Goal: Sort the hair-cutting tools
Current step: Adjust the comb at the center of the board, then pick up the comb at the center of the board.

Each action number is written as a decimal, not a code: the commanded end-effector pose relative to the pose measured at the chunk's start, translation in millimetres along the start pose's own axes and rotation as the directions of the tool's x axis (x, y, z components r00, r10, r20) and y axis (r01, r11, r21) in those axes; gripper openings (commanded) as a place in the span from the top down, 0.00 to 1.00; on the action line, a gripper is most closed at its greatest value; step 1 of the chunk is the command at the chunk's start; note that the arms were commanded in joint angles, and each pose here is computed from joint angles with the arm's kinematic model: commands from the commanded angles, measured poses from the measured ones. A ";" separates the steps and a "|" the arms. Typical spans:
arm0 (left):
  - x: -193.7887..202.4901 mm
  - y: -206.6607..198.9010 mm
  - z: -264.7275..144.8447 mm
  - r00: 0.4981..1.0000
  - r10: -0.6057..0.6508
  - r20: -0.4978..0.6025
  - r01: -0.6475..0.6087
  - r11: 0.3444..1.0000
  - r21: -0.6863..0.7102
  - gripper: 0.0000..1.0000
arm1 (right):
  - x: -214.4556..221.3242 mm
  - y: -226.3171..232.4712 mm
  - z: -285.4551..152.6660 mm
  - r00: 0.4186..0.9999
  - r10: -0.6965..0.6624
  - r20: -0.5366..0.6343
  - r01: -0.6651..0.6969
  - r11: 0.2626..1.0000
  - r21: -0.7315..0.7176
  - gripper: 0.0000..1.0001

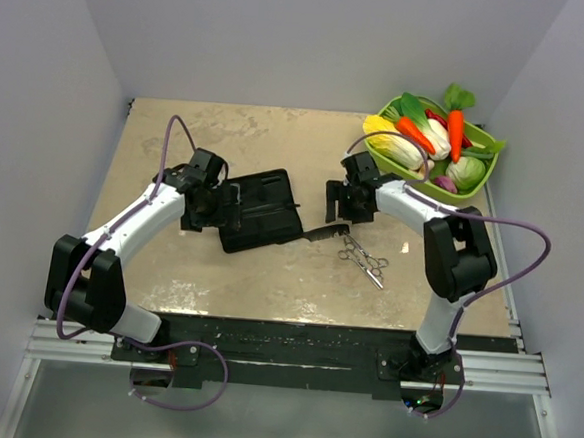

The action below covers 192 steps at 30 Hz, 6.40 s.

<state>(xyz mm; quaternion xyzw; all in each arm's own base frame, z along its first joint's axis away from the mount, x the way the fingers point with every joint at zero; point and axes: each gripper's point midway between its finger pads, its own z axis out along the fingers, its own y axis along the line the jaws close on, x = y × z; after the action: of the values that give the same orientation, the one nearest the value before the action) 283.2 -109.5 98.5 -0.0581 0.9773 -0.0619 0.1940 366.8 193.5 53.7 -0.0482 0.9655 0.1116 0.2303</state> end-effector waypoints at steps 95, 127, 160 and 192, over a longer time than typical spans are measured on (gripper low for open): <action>-3.2 2.2 -6.1 0.998 0.014 0.066 -0.016 0.999 0.034 0.01 | 151.4 122.8 -21.1 0.897 -0.435 -0.080 0.427 0.898 -0.103 0.22; -5.1 -1.0 -2.8 0.998 -0.029 0.057 0.026 0.998 0.048 0.01 | 201.6 94.1 -3.7 0.774 -0.605 -0.188 0.578 0.796 -0.180 0.47; 0.3 -82.0 -35.5 0.996 0.046 -0.079 -0.005 0.892 0.453 0.05 | 199.8 90.1 -160.0 0.890 -0.451 -0.071 0.433 0.882 -0.186 0.67; 26.4 -164.5 -159.7 0.975 0.113 -0.192 0.118 0.471 0.874 0.24 | 118.3 128.1 -246.5 0.773 -0.591 0.232 0.632 0.748 -0.202 0.67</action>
<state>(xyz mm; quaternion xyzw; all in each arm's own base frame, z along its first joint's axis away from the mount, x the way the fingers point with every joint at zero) 225.6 -258.0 242.4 0.0460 0.8367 -0.5382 0.0903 125.2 240.5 215.1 -0.3791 0.8702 0.1467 0.2783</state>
